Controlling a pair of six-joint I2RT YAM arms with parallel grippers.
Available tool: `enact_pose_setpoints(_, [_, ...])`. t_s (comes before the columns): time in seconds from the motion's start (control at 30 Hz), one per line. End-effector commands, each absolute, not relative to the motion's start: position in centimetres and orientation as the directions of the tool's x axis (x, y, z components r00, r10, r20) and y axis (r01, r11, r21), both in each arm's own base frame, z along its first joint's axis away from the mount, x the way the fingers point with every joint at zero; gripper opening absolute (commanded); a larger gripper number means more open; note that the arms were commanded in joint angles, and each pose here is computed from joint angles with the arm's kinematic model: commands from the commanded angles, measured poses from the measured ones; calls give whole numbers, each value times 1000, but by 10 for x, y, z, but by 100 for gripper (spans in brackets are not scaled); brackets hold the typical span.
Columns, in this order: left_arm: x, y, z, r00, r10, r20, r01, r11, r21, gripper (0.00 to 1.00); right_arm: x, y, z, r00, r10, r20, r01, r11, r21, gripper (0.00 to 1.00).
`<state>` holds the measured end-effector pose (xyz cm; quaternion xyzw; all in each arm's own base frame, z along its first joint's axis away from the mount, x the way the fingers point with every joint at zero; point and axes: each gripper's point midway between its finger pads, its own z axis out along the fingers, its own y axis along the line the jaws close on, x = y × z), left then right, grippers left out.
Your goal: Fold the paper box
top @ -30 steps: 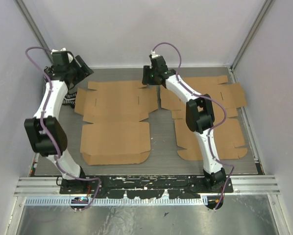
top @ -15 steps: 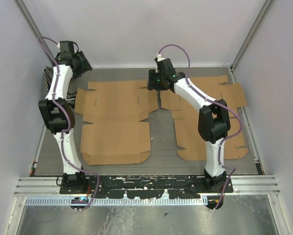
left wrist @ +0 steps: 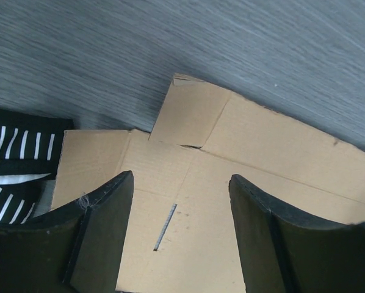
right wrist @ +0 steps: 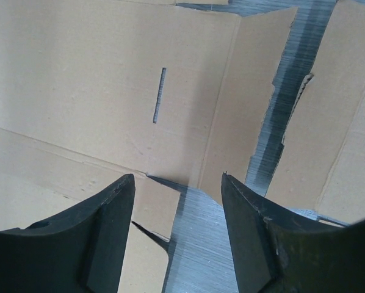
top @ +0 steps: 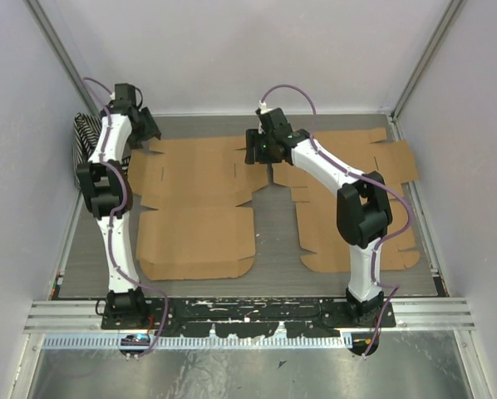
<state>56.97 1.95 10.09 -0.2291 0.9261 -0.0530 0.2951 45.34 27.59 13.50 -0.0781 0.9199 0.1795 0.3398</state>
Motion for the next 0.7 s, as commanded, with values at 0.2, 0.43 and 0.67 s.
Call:
enact_pose_setpoints(0.2, [568,27,65,-752,-444,-487,-411,894,-180,71,458,286,156,-729,0,-685,-290,906,308,65])
enact_pose_setpoints(0.43, [586,31,63,-725,-434,-536,-399,898,-186,71,457,291,156,-729,-17,-684,-318,894,317,65])
enact_pose_setpoints(0.67, [603,30,56,-703,-428,-567,-381,901,-208,71,455,292,152,-732,-39,-681,-337,889,312,65])
